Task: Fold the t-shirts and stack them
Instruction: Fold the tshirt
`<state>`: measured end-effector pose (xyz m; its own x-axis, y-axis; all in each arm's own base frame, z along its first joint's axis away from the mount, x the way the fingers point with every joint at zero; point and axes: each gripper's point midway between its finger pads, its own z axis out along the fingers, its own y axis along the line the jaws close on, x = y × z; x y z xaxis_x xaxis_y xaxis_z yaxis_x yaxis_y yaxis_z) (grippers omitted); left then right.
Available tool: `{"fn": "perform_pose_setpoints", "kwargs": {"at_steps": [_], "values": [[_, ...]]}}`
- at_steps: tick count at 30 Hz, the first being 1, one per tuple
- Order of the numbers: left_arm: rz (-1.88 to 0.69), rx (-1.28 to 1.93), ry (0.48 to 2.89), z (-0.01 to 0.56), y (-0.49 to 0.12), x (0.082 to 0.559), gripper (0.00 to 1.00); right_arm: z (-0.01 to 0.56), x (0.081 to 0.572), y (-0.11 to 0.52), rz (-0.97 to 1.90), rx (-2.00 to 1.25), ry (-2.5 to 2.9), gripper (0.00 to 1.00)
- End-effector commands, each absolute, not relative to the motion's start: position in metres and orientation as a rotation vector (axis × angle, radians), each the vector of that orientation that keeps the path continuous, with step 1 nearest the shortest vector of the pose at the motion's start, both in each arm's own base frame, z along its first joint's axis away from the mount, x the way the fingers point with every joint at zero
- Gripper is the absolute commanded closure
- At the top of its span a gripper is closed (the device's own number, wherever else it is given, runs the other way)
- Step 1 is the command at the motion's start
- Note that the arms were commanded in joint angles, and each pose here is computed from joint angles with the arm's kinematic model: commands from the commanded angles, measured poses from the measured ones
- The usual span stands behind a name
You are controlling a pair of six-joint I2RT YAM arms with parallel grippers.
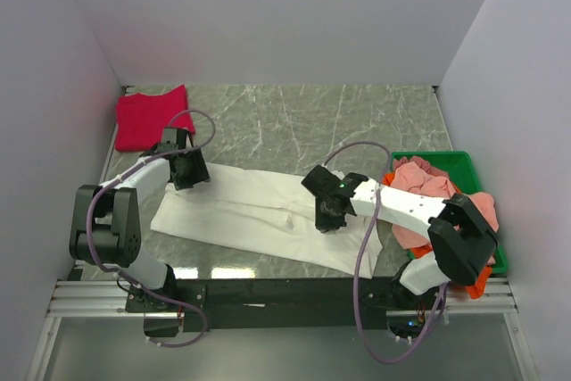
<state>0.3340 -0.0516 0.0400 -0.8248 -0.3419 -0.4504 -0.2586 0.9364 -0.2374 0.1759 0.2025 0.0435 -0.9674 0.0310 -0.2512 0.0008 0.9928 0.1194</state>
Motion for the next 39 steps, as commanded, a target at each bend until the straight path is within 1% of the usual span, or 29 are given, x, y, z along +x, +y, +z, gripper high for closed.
{"fn": "perform_pose_setpoints", "kwargs": {"at_steps": [1, 9, 14, 22, 28, 30, 33, 34, 36, 37, 39], "values": [[-0.278, -0.398, 2.544, 0.050, -0.056, 0.342, 0.39, 0.042, 0.189, 0.197, 0.114, 0.150, 2.812, 0.89], [-0.285, -0.399, 2.551, 0.047, -0.058, 0.342, 0.39, 0.038, 0.200, 0.186, 0.043, 0.231, 2.782, 0.84], [-0.281, -0.400, 2.549, 0.046, -0.057, 0.341, 0.39, 0.027, 0.198, 0.172, -0.030, 0.243, 2.805, 0.81], [-0.281, -0.395, 2.545, 0.048, -0.057, 0.341, 0.39, 0.011, 0.196, 0.165, -0.042, 0.280, 2.830, 0.76], [-0.283, -0.394, 2.543, 0.048, -0.057, 0.341, 0.39, 0.003, 0.199, 0.165, -0.044, 0.290, 2.838, 0.69], [-0.279, -0.395, 2.543, 0.048, -0.057, 0.341, 0.39, 0.001, 0.199, 0.167, -0.038, 0.285, 2.847, 0.69], [-0.279, -0.396, 2.544, 0.048, -0.057, 0.341, 0.39, -0.003, 0.199, 0.168, -0.029, 0.278, 2.857, 0.73], [-0.277, -0.396, 2.543, 0.048, -0.056, 0.341, 0.39, -0.004, 0.199, 0.168, -0.031, 0.278, 2.861, 0.78], [-0.277, -0.396, 2.542, 0.048, -0.056, 0.341, 0.39, -0.003, 0.198, 0.168, -0.030, 0.273, 2.862, 0.83], [-0.275, -0.395, 2.542, 0.048, -0.056, 0.341, 0.39, -0.001, 0.198, 0.168, -0.033, 0.269, 2.860, 0.88], [-0.277, -0.396, 2.544, 0.048, -0.056, 0.341, 0.39, 0.004, 0.199, 0.168, -0.026, 0.263, 2.852, 0.92]]}}
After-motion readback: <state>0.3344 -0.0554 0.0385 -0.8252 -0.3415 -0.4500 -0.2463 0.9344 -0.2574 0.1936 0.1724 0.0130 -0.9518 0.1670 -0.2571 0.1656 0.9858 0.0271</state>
